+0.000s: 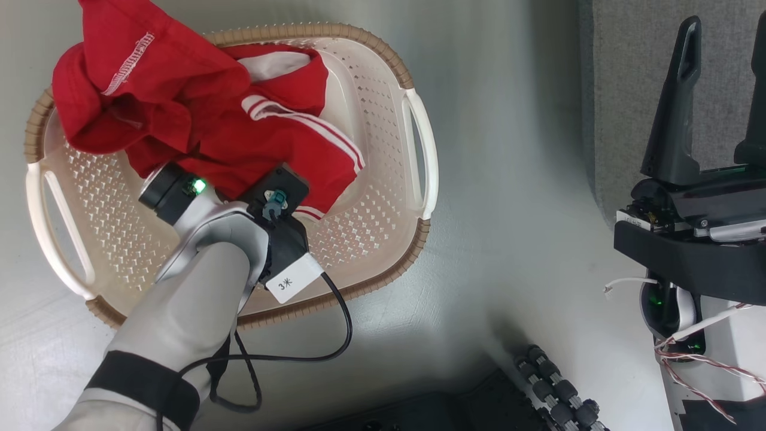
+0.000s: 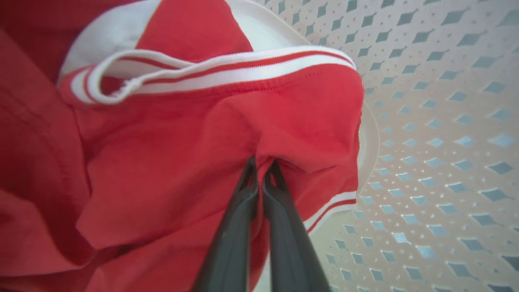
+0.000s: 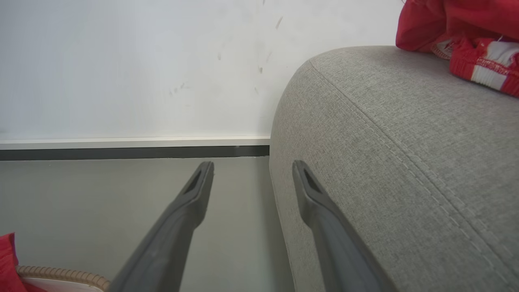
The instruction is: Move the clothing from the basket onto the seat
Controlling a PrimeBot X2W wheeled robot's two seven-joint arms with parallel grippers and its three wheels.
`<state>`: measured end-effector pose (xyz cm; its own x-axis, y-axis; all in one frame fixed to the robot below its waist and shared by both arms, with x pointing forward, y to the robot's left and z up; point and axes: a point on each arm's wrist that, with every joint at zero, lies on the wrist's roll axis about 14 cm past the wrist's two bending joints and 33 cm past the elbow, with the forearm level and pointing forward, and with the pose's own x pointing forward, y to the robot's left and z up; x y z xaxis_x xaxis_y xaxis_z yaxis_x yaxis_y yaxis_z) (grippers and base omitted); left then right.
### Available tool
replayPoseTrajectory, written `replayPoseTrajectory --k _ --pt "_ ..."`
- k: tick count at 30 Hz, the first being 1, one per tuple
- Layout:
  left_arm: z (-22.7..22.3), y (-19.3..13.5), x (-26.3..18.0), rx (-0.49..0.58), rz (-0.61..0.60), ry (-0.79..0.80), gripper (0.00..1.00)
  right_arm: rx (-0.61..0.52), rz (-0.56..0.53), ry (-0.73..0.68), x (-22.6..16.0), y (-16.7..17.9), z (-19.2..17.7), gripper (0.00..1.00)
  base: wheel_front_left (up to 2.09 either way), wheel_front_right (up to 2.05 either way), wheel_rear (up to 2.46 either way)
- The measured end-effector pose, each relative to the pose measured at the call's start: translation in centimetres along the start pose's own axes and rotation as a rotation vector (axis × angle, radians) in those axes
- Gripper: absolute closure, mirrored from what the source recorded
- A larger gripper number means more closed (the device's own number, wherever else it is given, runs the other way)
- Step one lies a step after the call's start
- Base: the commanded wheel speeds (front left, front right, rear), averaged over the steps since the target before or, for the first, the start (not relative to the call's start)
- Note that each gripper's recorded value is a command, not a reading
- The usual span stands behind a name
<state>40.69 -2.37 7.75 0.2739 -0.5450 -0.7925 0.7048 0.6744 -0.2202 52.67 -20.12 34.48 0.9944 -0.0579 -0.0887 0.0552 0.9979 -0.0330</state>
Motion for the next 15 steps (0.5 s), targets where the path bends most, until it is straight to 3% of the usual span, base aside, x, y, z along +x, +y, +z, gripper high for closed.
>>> replayPoseTrajectory --k 15 --pt "6.7 2.3 -1.2 -0.090 0.065 -0.267 1.00 0.019 0.008 -0.013 0.7 0.4 0.6 0.00 0.00 0.00 0.00"
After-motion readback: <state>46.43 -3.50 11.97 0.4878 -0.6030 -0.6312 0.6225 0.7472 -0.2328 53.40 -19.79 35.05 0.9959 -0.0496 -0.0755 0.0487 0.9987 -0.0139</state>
